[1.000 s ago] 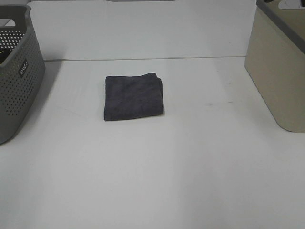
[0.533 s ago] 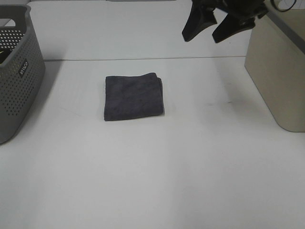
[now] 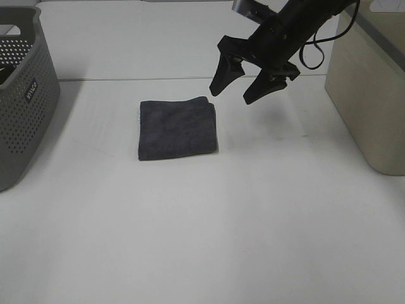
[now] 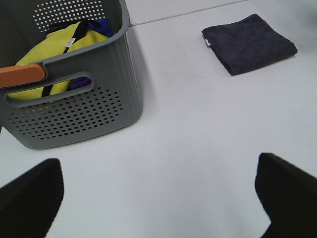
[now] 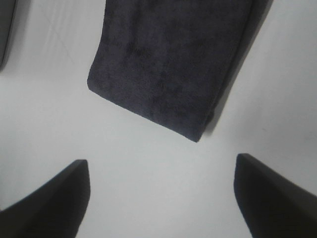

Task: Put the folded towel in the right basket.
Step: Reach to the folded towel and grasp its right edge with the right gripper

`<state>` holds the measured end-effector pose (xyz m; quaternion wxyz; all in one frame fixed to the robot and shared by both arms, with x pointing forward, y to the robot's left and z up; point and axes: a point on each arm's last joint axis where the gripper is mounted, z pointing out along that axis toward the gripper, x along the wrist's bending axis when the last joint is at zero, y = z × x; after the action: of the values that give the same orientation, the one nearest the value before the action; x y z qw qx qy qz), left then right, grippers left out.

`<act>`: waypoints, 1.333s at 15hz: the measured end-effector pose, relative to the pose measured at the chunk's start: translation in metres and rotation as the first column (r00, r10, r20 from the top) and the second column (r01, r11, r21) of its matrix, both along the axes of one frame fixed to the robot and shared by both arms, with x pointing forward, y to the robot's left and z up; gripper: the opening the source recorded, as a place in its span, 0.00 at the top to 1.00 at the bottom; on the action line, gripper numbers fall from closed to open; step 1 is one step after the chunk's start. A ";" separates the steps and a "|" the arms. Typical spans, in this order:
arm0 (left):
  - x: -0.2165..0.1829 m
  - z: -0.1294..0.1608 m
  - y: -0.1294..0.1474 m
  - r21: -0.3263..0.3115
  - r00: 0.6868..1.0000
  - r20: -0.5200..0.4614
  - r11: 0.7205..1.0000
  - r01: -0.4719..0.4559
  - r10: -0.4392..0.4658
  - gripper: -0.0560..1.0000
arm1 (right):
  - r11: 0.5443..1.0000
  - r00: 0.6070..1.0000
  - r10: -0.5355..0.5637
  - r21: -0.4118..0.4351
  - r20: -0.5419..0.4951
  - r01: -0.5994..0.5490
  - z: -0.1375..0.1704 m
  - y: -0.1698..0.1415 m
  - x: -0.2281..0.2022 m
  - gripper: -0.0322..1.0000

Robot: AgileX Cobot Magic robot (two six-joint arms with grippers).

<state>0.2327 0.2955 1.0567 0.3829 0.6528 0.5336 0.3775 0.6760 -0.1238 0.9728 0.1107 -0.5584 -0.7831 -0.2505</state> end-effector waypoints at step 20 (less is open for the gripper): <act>0.000 0.000 0.000 0.000 1.000 0.000 1.000 0.000 0.000 0.01 | 0.983 0.989 -0.022 0.179 -0.147 0.049 -0.128 0.031 0.052 0.91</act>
<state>0.2327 0.2955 1.0567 0.3829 0.6528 0.5336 0.3775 0.7277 -0.0927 0.8446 0.2132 -0.5764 -0.7368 -0.2819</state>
